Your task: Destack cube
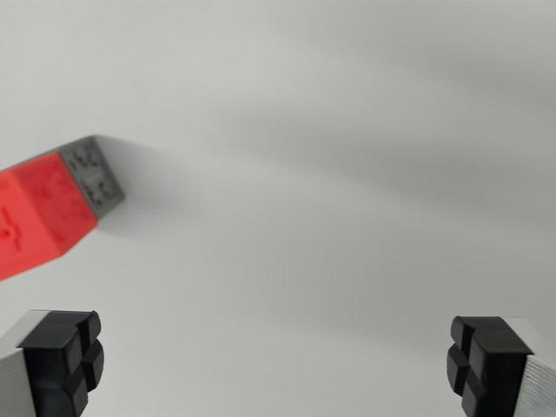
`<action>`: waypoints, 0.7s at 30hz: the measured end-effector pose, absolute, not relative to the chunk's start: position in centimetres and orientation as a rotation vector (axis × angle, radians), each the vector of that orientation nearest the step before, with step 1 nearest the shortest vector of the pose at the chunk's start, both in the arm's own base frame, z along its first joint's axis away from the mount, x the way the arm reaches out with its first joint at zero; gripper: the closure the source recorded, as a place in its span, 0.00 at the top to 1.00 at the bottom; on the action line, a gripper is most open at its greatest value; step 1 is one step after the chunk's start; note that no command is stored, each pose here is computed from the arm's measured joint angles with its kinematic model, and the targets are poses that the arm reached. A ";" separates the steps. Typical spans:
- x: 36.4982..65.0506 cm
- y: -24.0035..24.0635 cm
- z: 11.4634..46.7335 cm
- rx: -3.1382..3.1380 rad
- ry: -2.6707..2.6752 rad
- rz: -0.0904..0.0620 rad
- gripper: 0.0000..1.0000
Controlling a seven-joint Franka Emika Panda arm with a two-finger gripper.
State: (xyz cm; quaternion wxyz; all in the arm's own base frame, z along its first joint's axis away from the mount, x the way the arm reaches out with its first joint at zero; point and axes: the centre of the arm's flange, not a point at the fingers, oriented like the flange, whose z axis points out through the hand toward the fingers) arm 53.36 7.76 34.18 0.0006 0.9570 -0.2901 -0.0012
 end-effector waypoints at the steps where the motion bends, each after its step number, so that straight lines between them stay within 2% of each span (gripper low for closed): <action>1: 53.2 8.2 34.0 3.011 -0.894 -0.004 1.00; 21: 50.6 15.1 31.2 3.082 -0.609 -0.005 1.00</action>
